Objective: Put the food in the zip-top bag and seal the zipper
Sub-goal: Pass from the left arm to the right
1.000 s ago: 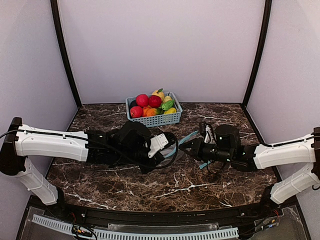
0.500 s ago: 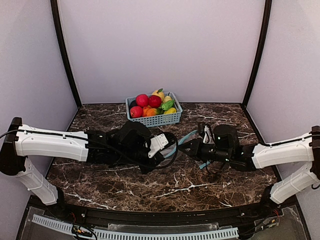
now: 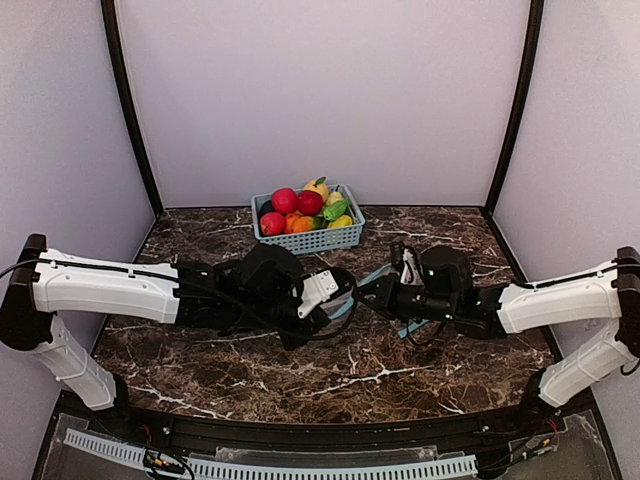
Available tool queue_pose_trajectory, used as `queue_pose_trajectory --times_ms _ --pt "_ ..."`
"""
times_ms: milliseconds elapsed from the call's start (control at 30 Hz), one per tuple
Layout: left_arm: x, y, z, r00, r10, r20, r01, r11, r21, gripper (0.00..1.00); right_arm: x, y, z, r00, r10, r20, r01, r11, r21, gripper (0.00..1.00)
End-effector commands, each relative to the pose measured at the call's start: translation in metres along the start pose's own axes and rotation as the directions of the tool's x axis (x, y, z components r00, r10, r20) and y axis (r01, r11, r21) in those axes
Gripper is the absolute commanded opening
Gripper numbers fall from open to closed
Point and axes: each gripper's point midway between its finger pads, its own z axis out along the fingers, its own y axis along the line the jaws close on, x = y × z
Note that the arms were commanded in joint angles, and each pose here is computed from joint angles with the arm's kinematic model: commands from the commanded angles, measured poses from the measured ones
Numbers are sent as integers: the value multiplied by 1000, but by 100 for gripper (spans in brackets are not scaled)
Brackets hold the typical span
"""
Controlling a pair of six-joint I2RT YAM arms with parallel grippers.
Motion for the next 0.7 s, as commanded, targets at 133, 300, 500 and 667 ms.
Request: queue_pose_trajectory --times_ms 133,300,500,667 --pt "-3 -6 -1 1000 -5 -8 5 999 31 1 -1 11 2 1000 -10 -5 10 1000 -24 0" --pt "-13 -6 -6 999 -48 10 48 997 56 25 -3 18 -2 999 -49 -1 49 998 -42 0" --pt "-44 9 -29 955 -282 89 267 952 153 69 5 51 -11 967 -251 -48 239 955 -177 0" --pt "-64 37 -56 850 -494 185 456 864 214 81 16 71 -22 900 -426 -88 390 880 -272 0"
